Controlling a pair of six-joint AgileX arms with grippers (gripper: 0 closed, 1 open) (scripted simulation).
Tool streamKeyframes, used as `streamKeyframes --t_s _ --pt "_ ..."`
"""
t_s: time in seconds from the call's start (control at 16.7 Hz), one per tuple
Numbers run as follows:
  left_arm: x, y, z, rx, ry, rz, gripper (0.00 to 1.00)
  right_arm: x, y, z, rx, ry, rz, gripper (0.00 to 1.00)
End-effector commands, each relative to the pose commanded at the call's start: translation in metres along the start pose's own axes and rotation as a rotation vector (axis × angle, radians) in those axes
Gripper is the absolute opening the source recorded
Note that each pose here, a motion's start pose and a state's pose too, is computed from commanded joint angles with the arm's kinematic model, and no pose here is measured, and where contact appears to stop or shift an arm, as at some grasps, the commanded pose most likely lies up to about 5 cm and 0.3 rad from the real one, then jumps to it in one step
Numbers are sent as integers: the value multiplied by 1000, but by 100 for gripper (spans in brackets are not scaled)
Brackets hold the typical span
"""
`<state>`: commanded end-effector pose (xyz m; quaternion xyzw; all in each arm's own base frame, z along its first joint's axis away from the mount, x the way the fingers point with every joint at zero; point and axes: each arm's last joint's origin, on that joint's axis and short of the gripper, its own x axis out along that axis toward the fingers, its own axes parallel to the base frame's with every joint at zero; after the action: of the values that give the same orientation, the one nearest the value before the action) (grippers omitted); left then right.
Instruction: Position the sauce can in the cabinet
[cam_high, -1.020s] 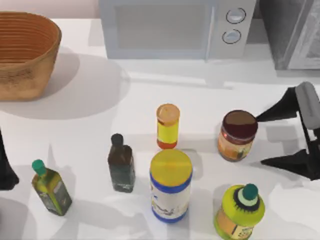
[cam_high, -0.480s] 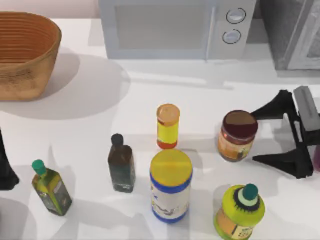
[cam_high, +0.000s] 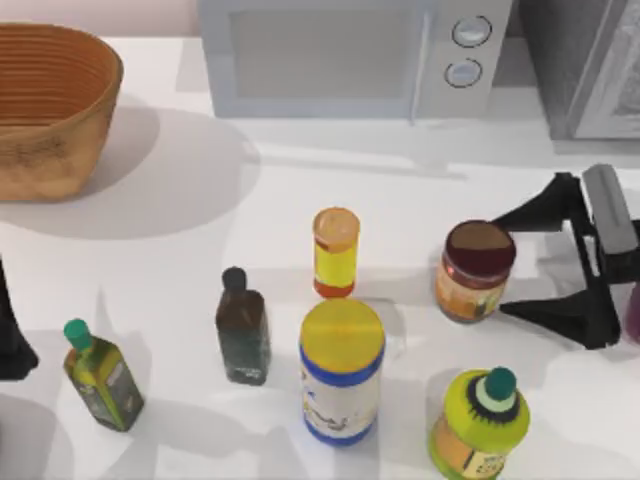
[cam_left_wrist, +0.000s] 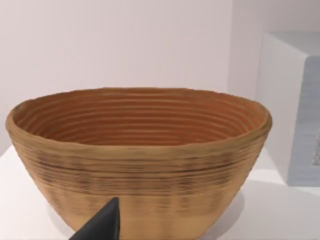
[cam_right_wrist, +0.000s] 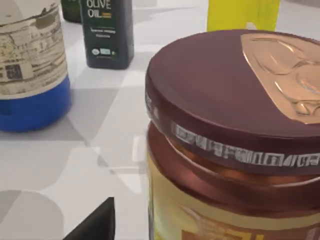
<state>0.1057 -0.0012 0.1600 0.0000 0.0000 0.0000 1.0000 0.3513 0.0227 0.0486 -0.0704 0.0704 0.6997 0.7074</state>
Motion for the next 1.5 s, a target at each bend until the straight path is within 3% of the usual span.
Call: streamKeyframes --t_s 0.84,1.32,1.5 --pt "0 0 0 0 0 0 100 48 0 -3 0 1 2 100" --pt "0 0 0 0 0 0 100 53 3 -7 1 0 1 100" --pt "0 0 0 0 0 0 100 53 3 -7 1 0 1 77"
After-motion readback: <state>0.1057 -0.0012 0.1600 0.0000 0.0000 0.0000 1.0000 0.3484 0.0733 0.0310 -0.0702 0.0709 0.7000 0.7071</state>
